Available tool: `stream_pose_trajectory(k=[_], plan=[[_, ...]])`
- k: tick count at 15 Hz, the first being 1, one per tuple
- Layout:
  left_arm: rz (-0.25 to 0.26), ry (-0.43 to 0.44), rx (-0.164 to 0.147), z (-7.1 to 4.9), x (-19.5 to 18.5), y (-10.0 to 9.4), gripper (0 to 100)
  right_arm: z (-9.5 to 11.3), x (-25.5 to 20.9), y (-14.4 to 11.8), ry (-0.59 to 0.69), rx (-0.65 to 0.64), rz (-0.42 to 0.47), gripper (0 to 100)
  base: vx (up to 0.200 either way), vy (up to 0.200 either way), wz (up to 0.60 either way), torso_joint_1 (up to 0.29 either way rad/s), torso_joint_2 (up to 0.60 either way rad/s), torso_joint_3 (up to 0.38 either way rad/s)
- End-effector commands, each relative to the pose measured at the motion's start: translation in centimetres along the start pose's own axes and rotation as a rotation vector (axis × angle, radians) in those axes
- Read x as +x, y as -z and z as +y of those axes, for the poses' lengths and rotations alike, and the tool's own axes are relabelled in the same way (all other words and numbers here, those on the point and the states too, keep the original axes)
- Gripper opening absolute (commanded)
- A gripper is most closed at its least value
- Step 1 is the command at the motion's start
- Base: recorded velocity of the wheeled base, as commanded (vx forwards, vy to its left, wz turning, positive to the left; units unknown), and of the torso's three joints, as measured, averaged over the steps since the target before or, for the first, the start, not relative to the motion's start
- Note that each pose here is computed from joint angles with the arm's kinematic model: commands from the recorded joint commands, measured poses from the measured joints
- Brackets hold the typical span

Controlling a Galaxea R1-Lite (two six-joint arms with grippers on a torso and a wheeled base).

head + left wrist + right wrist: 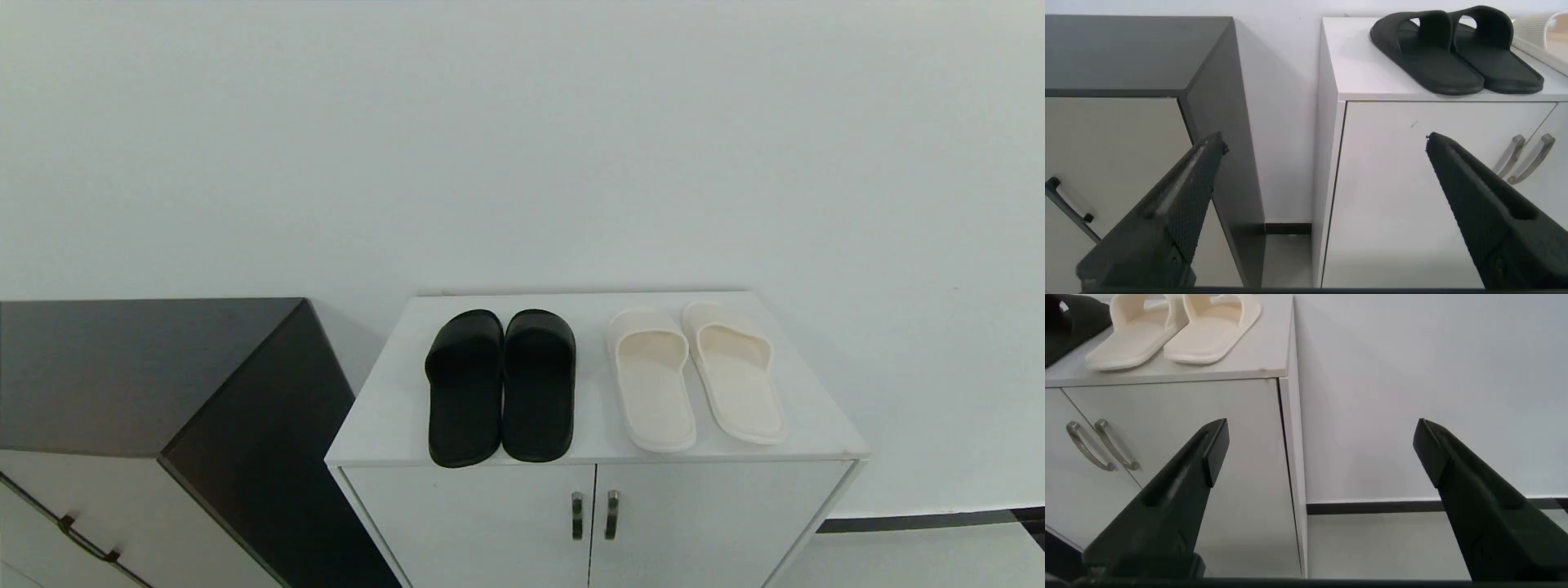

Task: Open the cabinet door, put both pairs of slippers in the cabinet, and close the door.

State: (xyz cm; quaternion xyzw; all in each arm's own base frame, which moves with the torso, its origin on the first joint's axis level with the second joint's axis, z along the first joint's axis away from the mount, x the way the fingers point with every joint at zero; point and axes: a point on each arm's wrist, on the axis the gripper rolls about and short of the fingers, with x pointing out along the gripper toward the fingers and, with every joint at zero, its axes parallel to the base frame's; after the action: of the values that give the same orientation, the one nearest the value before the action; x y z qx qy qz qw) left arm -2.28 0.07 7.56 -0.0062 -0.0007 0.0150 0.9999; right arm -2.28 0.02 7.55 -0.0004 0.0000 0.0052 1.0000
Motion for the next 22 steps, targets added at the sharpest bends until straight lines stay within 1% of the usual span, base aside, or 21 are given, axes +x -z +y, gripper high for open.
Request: stream_pose_trajectory(k=[1, 4, 5, 6, 7, 8, 9, 10, 11, 12, 13, 15, 16, 17, 18, 19, 22], plan=[[0.000, -0.001, -0.001, 0.0, 0.0, 0.0, 100, 0.0, 0.0, 0.0, 0.000, -0.002, 0.000, 100, 0.000, 0.000, 0.00, 0.000, 0.00, 0.000], [0.000, -0.002, -0.001, 0.0, 0.0, 0.0, 100, 0.0, 0.0, 0.0, 0.000, -0.004, 0.000, 100, 0.000, 0.000, 0.00, 0.000, 0.00, 0.000], [0.000, -0.002, -0.006, 0.0, 0.0, 0.0, 100, 0.0, 0.0, 0.0, 0.009, 0.001, -0.003, 100, 0.000, 0.000, 0.00, 0.000, 0.00, 0.000], [0.000, -0.002, -0.011, 0.0, 0.0, 0.0, 100, 0.0, -0.6, -2.7, 0.010, 0.016, -0.123, 100, 0.000, 0.000, 0.00, 0.000, 0.00, 0.000], [0.000, -0.002, -0.011, 0.0, 0.0, 0.0, 100, -0.1, -1.7, -9.9, -0.001, 0.096, -0.241, 100, 0.000, 0.000, 0.00, 0.000, 0.00, 0.000], [0.000, -0.002, -0.011, 0.0, 0.0, 0.0, 100, 0.0, -1.6, -12.3, -0.002, 0.127, -0.195, 100, 0.000, 0.000, 0.00, 0.000, 0.00, 0.000], [0.000, -0.002, -0.011, 0.0, 0.0, 0.0, 100, 0.1, -0.6, -12.5, -0.030, 0.098, -0.094, 100, 0.000, 0.000, 0.00, 0.000, 0.00, 0.000], [0.000, -0.002, -0.011, 0.0, 0.0, 0.0, 100, 0.2, 0.5, -12.2, -0.067, 0.083, -0.014, 100, 0.000, 0.000, 0.00, 0.000, 0.00, 0.000], [0.000, -0.002, -0.012, 0.0, 0.0, 0.0, 100, 0.3, 1.4, -11.4, -0.127, 0.087, 0.047, 100, 0.000, 0.000, 0.00, 0.000, 0.00, 0.000], [0.000, -0.002, -0.012, 0.0, 0.0, 0.0, 100, 0.4, 2.6, -11.3, -0.194, 0.091, 0.113, 100, 0.000, 0.000, 0.00, 0.000, 0.00, 0.000], [0.000, -0.002, -0.011, 0.0, 0.0, 0.0, 100, 0.4, 3.8, -11.4, -0.216, 0.097, 0.175, 100, 0.000, 0.000, 0.00, 0.000, 0.00, 0.000], [0.000, -0.002, -0.011, 0.0, 0.0, 0.0, 100, 0.8, 7.0, -12.1, -0.276, 0.128, 0.305, 100, 0.000, 0.000, 0.00, 0.000, 0.00, 0.000], [0.000, -0.002, -0.011, 0.0, 0.0, 0.0, 100, 1.3, 8.6, -12.5, -0.323, 0.186, 0.362, 100, 0.000, 0.000, 0.00, 0.000, 0.00, 0.000], [0.000, -0.002, -0.011, 0.0, 0.0, 0.0, 100, 1.9, 9.8, -12.9, -0.366, 0.228, 0.383, 100, 0.000, 0.000, 0.00, 0.000, 0.00, 0.000], [0.000, -0.002, -0.011, 0.0, 0.0, 0.0, 100, 3.3, 12.7, -13.4, -0.385, 0.290, 0.397, 100, 0.000, 0.000, 0.00, 0.000, 0.00, 0.000], [0.000, -0.002, -0.009, 0.0, 0.0, 0.0, 100, 4.7, 14.9, -13.1, -0.352, 0.266, 0.399, 100, 0.000, 0.000, 0.00, 0.000, 0.00, 0.000], [0.000, -0.002, -0.009, 0.0, 0.0, 0.0, 100, 10.1, 19.0, -12.2, -0.304, 0.215, 0.324, 100, 0.000, 0.000, 0.00, 0.000, 0.00, 0.000]])
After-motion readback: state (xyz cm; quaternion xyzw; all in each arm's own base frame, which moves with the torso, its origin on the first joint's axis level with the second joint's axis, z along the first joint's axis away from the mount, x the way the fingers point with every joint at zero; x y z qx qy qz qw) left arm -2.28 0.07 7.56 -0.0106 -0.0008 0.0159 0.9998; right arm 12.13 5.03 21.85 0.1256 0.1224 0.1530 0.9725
